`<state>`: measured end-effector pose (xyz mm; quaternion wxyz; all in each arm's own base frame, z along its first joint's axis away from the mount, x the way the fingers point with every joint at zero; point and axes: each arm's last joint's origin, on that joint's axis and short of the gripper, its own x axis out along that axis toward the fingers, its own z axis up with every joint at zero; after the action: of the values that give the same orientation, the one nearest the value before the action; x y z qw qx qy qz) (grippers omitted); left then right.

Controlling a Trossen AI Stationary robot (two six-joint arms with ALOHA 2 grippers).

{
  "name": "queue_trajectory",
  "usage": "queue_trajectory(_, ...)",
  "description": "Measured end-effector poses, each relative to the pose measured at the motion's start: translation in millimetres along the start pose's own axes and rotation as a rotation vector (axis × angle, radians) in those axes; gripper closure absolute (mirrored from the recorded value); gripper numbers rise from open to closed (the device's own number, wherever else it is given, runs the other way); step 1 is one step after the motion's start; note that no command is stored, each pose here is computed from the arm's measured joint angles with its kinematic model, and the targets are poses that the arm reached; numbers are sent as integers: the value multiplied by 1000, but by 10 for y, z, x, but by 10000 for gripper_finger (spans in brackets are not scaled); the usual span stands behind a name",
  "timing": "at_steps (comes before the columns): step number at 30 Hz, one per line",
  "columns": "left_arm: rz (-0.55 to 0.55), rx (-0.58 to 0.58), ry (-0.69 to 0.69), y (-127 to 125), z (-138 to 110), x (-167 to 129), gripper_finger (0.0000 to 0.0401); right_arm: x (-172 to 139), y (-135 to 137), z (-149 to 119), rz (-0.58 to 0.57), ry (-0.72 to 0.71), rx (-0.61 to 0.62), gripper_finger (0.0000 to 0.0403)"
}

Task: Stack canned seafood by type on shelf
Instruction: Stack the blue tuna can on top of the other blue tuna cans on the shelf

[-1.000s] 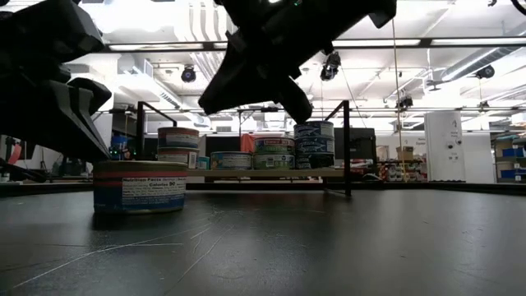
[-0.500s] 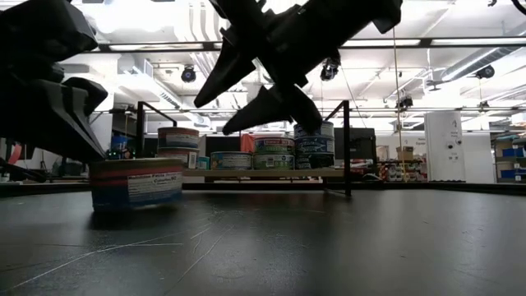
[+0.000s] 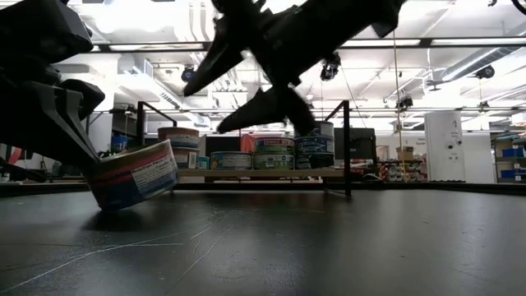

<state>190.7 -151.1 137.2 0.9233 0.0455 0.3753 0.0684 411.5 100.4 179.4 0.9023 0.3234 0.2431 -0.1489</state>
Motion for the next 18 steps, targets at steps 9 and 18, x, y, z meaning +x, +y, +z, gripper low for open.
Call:
queue_trajectory(9, -4, -10, -14, -7, -7, 1, 401, 478, -77, -119, 127, 72, 45, 128)
queue_trajectory(18, -10, -42, -38, -1, -79, 20, 401, 722, -76, -73, 121, 93, 52, 100)
